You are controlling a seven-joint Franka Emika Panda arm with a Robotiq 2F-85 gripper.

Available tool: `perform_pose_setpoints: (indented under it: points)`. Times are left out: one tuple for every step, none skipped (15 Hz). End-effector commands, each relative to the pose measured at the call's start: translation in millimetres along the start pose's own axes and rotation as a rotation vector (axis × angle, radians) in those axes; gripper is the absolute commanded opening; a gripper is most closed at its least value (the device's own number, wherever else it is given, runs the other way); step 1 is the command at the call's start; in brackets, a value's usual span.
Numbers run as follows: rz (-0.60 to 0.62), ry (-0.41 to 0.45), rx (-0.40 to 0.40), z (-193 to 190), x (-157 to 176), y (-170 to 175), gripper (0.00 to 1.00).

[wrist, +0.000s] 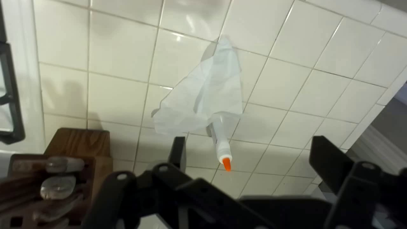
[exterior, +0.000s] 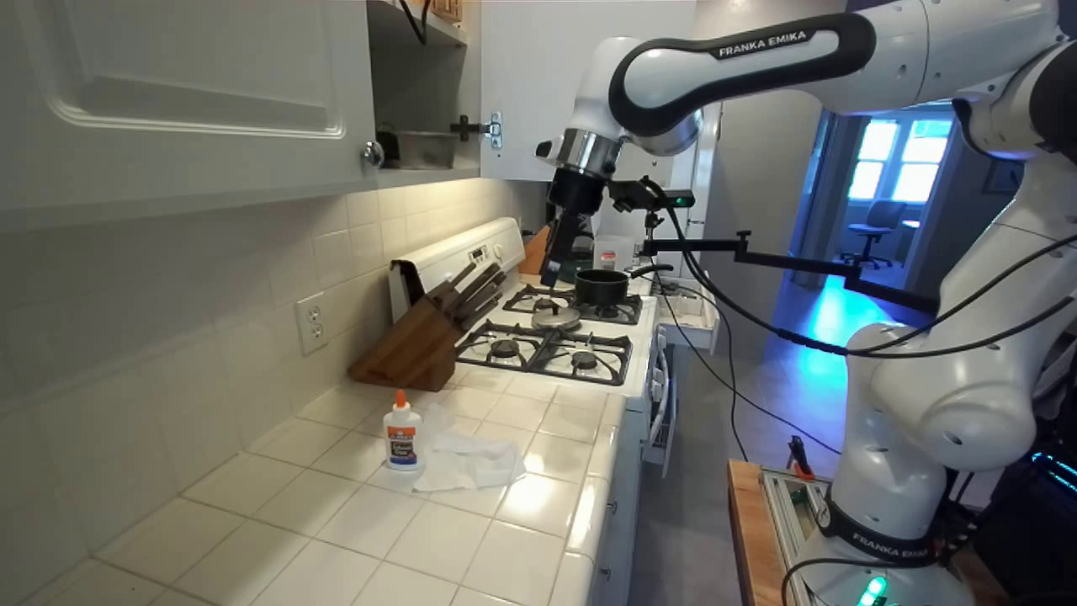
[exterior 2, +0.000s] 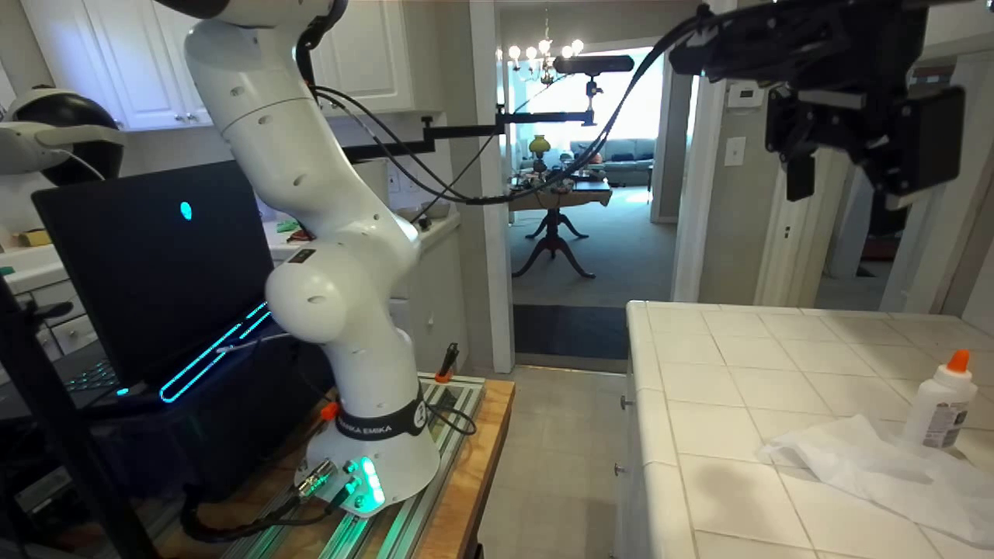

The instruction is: Pick up the pan, and then place it in the open cabinet

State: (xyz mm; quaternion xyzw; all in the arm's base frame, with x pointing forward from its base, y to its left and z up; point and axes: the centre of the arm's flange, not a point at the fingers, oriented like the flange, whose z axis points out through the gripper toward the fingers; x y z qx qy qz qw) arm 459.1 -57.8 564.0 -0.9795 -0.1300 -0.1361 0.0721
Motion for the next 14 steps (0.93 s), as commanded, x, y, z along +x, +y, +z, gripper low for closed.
perform_pose_setpoints:
  points:
    - [0.162, 0.008, 0.048, 30.7, -13.6, -2.6, 1.00]
    - [0.211, 0.005, 0.028, 37.4, -14.9, -1.7, 1.00]
    - [0.245, 0.005, 0.022, 41.8, -15.9, 0.0, 1.00]
    - [0.291, 0.012, 0.008, 46.1, -17.2, 1.5, 1.00]
    - [0.323, 0.023, -0.005, 49.6, -18.5, 2.7, 1.00]
    - [0.336, 0.035, -0.009, 52.2, -19.4, 3.4, 1.00]
    - [0.347, 0.046, -0.017, 54.2, -19.5, 4.3, 1.00]
    - [0.300, 0.018, -0.006, 47.0, -15.0, 7.6, 1.00]
    - [0.303, 0.019, -0.007, 48.7, -15.4, 7.8, 1.00]
    - [0.303, 0.019, -0.007, 48.6, -15.4, 7.8, 1.00]
    - [0.303, 0.019, -0.007, 48.6, -15.4, 7.8, 1.00]
    - [0.303, 0.019, -0.007, 48.6, -15.4, 7.9, 1.00]
    - [0.303, 0.019, -0.007, 48.6, -15.4, 7.8, 1.00]
    - [0.303, 0.019, -0.007, 48.6, -15.4, 7.9, 1.00]
